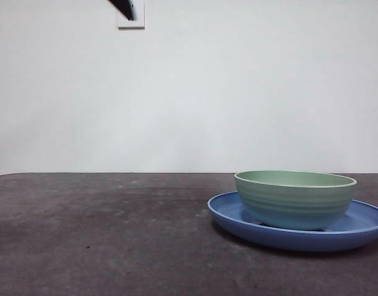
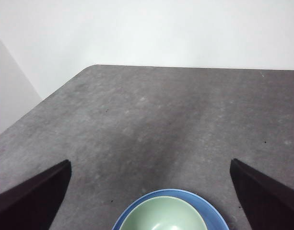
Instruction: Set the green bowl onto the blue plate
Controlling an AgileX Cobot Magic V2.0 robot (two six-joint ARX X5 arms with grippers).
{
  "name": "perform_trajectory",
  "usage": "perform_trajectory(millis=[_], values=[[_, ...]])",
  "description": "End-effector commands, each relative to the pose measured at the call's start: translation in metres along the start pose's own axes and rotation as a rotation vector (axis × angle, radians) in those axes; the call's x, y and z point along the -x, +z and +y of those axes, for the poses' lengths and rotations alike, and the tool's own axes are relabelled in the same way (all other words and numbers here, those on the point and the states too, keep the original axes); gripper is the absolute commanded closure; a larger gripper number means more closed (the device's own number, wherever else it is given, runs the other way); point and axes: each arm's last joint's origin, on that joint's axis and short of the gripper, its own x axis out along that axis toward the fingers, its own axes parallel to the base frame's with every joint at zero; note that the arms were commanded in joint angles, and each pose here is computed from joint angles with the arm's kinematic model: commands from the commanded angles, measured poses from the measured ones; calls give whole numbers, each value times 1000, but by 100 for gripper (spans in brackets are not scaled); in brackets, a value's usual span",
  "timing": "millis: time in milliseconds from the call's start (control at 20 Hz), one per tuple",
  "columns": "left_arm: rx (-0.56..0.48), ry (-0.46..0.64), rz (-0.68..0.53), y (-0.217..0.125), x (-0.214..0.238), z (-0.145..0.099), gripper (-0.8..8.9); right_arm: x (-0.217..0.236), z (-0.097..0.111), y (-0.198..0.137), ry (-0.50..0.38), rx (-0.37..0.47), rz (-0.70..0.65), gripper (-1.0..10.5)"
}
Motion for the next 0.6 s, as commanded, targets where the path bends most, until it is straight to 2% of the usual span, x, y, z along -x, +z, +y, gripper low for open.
perform_trajectory(millis=[50,200,300,600], values=[[-59,-1,-70,-31,7,-1,227,1,2,5,11,8,-18,295],[-90,4,-163,-75,7,3,227,1,2,5,10,8,-18,295],[-106,4,-267,-100,3,4,227,1,2,5,11,8,-18,295],[-98,-4,-425,-135,-16,8,227,1,2,5,11,8,-18,295]])
